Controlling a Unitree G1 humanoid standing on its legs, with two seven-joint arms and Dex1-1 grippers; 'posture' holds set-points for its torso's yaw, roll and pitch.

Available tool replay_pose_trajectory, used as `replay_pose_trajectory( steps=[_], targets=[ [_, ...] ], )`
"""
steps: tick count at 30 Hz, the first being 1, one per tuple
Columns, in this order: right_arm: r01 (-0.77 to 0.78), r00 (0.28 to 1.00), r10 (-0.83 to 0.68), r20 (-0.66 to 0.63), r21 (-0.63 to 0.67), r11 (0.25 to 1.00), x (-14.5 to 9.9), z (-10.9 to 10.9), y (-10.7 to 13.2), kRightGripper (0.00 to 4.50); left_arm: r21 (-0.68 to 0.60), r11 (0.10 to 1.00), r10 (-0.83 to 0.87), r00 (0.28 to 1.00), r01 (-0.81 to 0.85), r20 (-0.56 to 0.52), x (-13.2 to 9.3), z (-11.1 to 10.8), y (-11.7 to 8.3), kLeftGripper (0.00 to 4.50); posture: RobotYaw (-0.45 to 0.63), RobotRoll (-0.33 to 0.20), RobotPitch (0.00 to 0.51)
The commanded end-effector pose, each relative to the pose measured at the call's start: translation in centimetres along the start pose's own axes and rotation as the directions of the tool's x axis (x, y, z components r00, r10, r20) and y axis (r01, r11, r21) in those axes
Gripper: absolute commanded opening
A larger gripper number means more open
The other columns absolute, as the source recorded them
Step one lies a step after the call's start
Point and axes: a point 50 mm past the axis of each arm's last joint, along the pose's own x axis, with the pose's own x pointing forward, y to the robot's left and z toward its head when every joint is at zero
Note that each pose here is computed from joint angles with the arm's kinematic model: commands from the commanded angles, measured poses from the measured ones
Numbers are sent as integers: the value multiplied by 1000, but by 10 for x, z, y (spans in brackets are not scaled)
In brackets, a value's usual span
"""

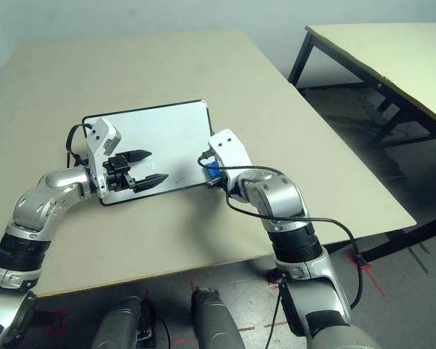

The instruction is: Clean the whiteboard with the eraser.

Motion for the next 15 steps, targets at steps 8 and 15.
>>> replay_pose_trajectory(
  steps=[8,15],
  targets=[
    [-129,991,129,30,-8,992,2,9,41,514,-3,1000,-16,1000,16,-13,2,-3,-3,4500,-126,0,145],
    [-227,972,229,52,-27,973,3,22,66,513,3,1000,-1,999,1,-48,-6,-3,1,4500,-112,0,142]
  ],
)
